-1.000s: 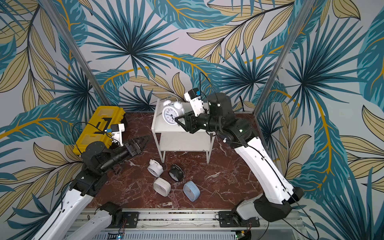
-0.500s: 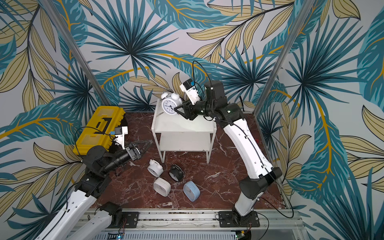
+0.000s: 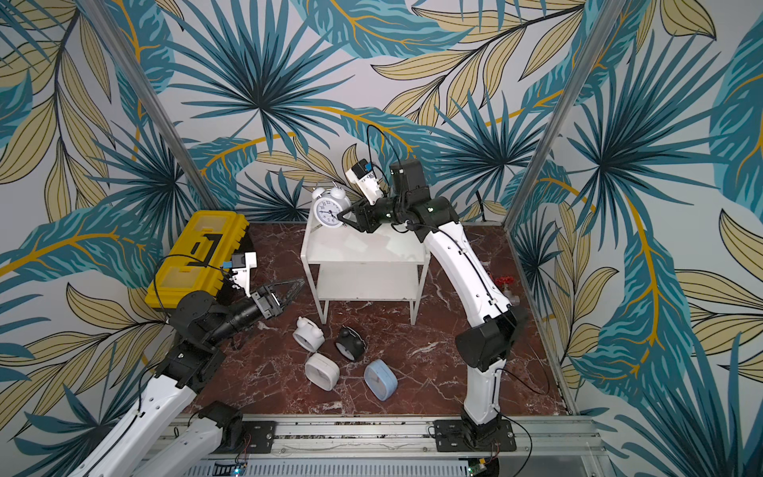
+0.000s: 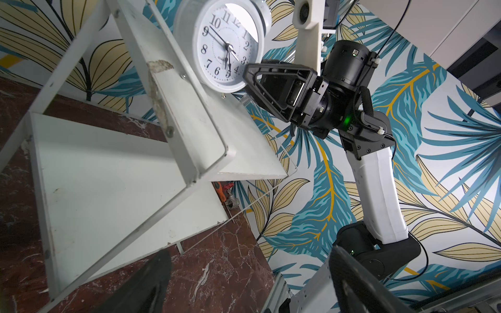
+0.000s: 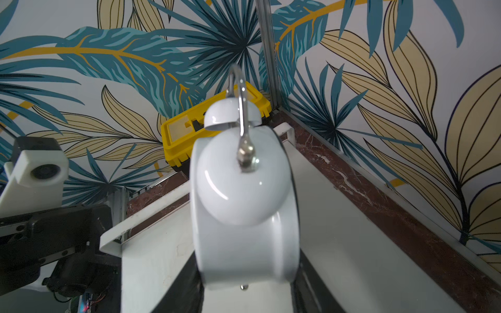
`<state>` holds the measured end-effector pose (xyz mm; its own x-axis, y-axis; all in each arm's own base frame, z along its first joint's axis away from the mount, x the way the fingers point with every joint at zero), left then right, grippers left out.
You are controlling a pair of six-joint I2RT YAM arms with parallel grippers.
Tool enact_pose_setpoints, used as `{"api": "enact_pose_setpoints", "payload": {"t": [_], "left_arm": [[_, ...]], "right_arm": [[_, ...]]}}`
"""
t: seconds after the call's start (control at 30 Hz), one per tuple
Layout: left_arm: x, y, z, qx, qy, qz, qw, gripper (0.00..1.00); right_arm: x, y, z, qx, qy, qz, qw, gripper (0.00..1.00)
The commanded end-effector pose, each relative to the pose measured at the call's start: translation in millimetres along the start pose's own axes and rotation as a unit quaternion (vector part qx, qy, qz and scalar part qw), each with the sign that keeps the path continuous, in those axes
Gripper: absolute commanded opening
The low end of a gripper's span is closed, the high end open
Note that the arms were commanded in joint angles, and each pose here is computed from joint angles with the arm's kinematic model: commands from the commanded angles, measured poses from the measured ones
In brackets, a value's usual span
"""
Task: Place the alarm clocks on the shelf by style
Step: Place the alarm on the shelf.
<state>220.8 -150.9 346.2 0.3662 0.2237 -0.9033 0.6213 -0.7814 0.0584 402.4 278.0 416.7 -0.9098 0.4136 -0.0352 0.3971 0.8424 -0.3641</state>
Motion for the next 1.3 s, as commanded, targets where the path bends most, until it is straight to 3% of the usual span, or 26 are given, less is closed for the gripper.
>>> {"api": "enact_pose_setpoints", "payload": {"t": [0.0,0.43,0.63,0.93,1.1,1.27], "left_arm": [[3,2,0,0.004,0.002,0.008,1.000,0.93],[7,5,1,0.008,0.000,0.008,1.000,0.92],[8,7,1,0.012,-0.001,0.012,1.000,0.92],[10,9,2,0.015,-0.001,0.016,1.000,0.91],[10,10,2,0.017,-0.002,0.017,1.000,0.91],[8,11,1,0.019,0.001,0.020,1.000,0.91]], "right_arm": [[3,-1,-16,-0.033,-0.029,-0.018,0.999,0.23],[-3,8,-1,-0.028,0.011,-0.031,0.999,0.28],[-8,7,1,-0.027,0.020,-0.022,0.999,0.39],[-9,5,4,-0.025,0.029,-0.022,0.999,0.46],[-6,4,7,-0.019,0.029,-0.029,0.999,0.46],[1,4,6,-0.027,0.034,-0.054,0.998,0.37]]}}
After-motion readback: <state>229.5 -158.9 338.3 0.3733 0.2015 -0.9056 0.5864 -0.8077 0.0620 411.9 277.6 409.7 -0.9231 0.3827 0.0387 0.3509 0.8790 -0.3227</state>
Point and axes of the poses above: each gripper's point midway between its finger pads, its own y axis out along the fingers, its own x axis along the line the jaws close on, z = x × y, the point moved 4 cm from there along -y, back along the fingers, and after that the axes turned 14 degrees about -y, right-handed, at the moved point
